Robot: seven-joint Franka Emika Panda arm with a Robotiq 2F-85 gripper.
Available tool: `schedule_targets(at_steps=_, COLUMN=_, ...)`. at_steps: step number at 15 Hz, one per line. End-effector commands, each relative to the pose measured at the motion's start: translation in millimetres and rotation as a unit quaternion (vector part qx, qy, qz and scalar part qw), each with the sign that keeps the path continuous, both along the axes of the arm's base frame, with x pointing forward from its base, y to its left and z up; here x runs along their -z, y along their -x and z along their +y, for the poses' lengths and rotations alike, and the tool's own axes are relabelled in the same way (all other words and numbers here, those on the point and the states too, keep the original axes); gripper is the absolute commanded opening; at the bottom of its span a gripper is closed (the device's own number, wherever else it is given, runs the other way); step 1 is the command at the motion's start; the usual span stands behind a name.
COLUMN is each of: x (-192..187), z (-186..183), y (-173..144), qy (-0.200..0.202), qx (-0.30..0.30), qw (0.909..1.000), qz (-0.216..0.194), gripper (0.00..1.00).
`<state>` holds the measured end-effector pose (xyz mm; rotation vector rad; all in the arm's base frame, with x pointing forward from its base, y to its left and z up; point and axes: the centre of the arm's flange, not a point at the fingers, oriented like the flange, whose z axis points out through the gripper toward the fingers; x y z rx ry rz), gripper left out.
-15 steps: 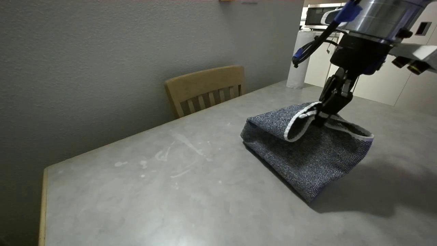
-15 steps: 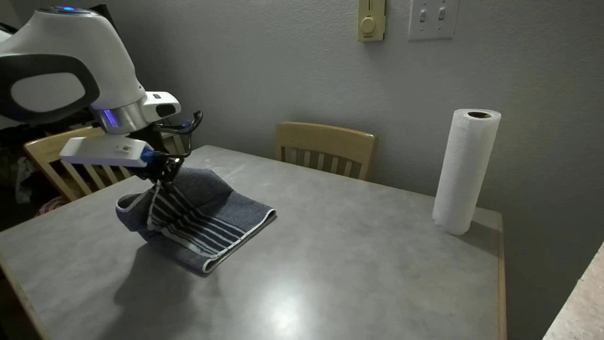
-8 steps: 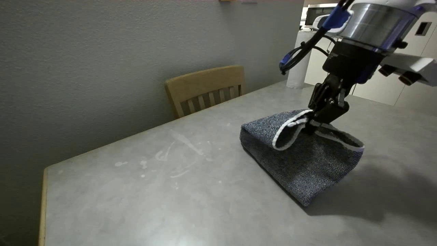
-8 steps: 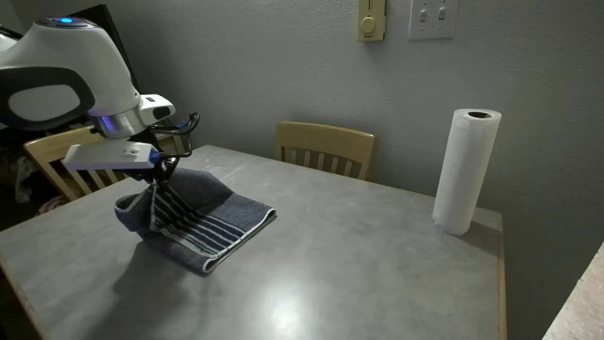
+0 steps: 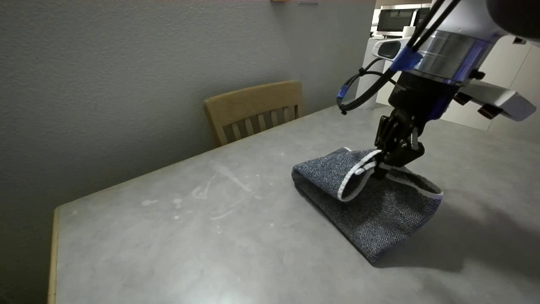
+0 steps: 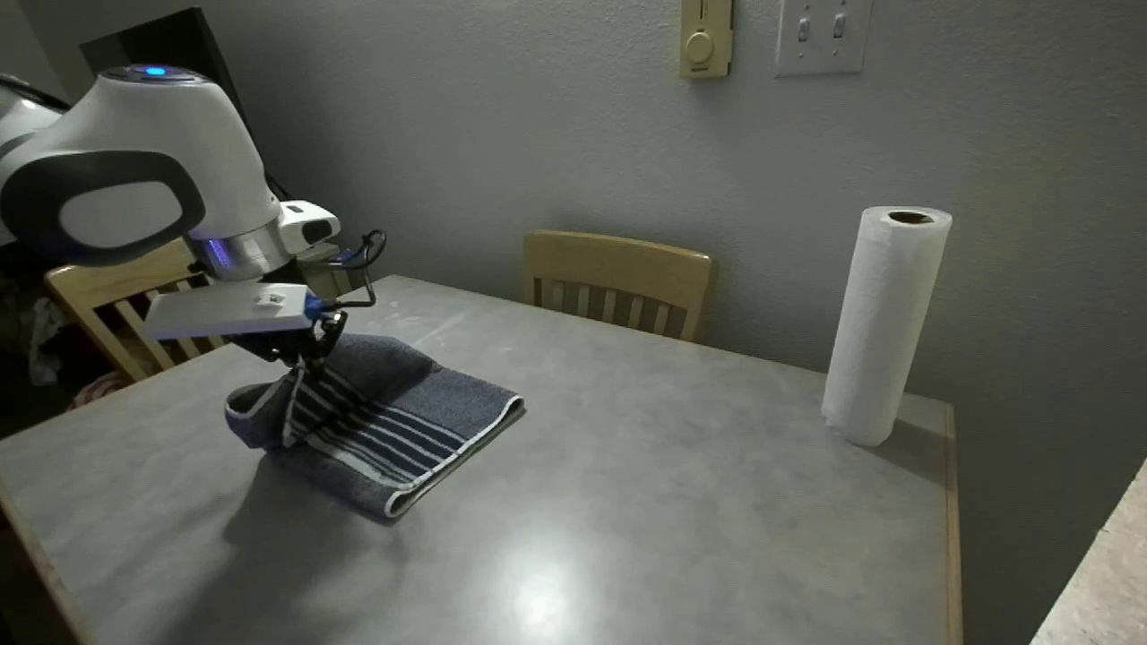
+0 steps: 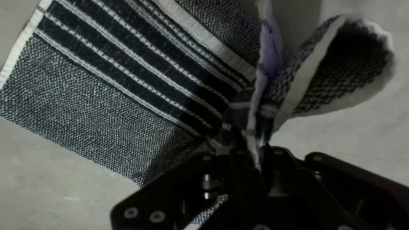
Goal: Fold the towel once on the table
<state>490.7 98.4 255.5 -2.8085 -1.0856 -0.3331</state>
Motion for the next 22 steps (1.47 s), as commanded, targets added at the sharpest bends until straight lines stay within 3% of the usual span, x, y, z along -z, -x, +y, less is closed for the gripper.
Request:
schedule_targets(at_steps=1, x=-7, z=-11, y=-6, qy=0.031, qx=0.007, qw=0.9995, qz=0.003, gripper=0.02)
schedule_targets(at_steps=10, x=-20, z=-34, y=-10, qy=0.079, qx=0.039, qw=0.9961, qz=-0.008, gripper=0.02)
schedule_targets(at_steps=17, x=14, z=-60, y=-2, qy=0.084, qx=0.099, qw=0.9915, qz=0.013, gripper=0.02)
schedule_targets(at_steps=22, x=49, z=-80, y=10, qy=0.065, qx=0.090, qw=0.9938, qz=0.006, gripper=0.02)
